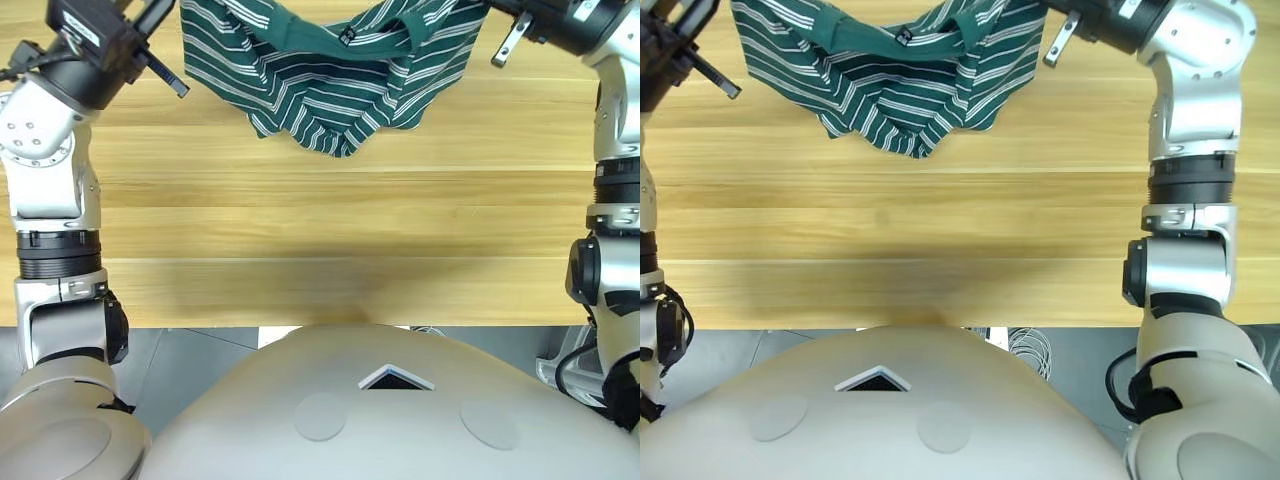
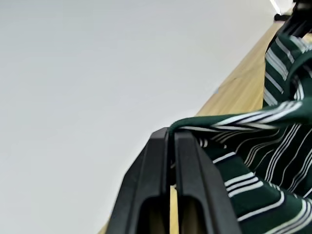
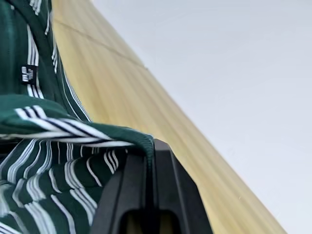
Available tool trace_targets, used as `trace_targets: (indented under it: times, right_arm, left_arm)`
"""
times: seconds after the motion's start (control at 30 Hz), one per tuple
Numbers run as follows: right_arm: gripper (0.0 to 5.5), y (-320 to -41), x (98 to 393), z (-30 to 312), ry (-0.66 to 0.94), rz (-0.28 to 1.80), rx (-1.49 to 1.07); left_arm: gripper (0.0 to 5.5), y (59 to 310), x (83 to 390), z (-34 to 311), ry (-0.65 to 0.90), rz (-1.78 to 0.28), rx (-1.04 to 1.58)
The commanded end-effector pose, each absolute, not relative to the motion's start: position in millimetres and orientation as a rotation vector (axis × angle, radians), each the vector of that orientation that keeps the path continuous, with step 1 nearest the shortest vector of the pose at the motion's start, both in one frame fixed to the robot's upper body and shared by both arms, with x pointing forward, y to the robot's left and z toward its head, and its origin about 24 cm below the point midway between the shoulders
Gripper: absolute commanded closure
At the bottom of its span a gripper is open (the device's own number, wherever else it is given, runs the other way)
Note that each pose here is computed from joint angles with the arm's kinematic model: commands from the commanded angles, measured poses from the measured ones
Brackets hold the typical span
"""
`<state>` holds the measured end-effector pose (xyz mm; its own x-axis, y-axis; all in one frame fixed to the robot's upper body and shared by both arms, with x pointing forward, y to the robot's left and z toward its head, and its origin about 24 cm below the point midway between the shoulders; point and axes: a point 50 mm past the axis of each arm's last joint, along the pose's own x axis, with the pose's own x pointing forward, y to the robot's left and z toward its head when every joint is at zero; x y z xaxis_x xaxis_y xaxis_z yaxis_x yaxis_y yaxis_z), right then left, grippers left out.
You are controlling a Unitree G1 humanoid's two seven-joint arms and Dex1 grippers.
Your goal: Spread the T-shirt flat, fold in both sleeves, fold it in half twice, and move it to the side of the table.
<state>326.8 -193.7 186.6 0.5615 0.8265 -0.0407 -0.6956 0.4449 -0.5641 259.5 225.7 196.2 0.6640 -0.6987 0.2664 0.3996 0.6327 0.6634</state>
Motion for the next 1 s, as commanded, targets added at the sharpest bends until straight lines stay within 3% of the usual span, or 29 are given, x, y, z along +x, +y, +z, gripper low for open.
trace_targets:
  times: [0.03, 0.23, 0.47, 0.7, 0.77, 1.0]
  right_arm:
    - [5.50, -208, 296, 248, -0.428, 0.951, -0.634]
    - [5.50, -221, 263, 293, -0.538, 0.878, -0.684]
    - [5.50, -224, 279, 303, -0.542, 0.767, -0.671]
    - [5.50, -229, 255, 327, -0.633, 0.781, -0.688]
    - [5.50, -225, 270, 327, -0.590, 0.781, -0.668]
    - [5.50, -174, 400, 307, -0.274, 0.624, -0.517]
  left_arm:
    - [5.46, 238, 229, 234, -0.584, -0.632, 0.645]
    - [5.46, 254, 214, 290, -0.664, -0.495, 0.667]
    - [5.46, 262, 242, 292, -0.614, -0.380, 0.700]
    - [5.46, 251, 216, 323, -0.708, -0.459, 0.713]
    - [5.46, 252, 234, 325, -0.670, -0.456, 0.693]
    - [5.46, 222, 384, 302, -0.360, -0.409, 0.570]
